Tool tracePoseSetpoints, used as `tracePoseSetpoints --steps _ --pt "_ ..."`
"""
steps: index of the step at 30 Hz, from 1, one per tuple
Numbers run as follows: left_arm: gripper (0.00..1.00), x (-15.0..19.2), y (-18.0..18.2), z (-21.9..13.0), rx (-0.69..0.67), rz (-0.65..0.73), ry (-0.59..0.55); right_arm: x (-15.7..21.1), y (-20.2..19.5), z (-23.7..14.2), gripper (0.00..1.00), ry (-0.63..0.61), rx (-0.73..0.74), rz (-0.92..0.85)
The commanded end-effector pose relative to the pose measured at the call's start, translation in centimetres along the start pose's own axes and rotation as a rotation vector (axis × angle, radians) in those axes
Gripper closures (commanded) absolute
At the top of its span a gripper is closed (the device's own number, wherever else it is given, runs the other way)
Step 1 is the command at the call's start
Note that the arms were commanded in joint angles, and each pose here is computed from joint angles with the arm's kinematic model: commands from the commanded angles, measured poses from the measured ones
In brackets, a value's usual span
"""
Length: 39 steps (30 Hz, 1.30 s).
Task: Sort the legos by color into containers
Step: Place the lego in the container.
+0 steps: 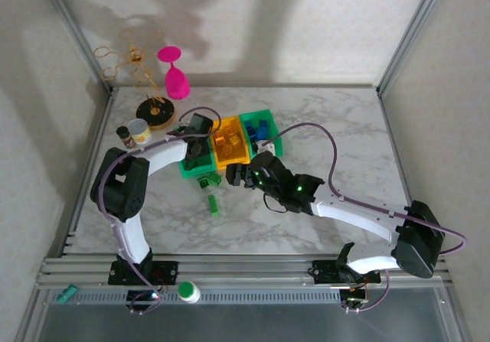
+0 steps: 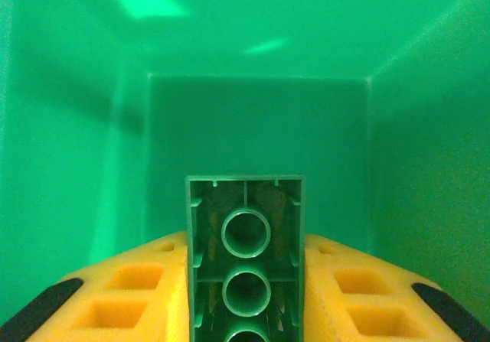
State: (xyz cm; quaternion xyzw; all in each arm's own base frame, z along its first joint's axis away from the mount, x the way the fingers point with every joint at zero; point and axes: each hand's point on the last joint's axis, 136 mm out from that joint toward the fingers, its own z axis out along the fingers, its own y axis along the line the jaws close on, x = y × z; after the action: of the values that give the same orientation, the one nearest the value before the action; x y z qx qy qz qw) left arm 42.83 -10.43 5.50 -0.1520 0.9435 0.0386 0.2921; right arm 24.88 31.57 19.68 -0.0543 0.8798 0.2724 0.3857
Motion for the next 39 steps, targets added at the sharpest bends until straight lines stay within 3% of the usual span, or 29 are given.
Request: tracePoseSetpoints --steps 1,22,32,39 --pt "0.71 -1.3 -0.6 0.6 0.013 0.001 -0.022 0.0 -0.7 -0.2 0.01 -0.002 0.016 0.018" --pt "0.54 -1.3 -0.7 1.2 0.001 0.003 -0.011 0.0 -1.0 0.0 0.01 0.001 0.024 0.020" --pt "0.54 -5.4 -0.4 -4.7 0.042 -0.046 -0.112 -0.3 -0.6 0.1 0.01 -0.004 0.013 0.010" --pt "0.56 -5.7 -0.2 -9.8 0.115 -0.061 -0.158 -0.1 -1.1 0.0 0.01 -0.002 0.023 0.009"
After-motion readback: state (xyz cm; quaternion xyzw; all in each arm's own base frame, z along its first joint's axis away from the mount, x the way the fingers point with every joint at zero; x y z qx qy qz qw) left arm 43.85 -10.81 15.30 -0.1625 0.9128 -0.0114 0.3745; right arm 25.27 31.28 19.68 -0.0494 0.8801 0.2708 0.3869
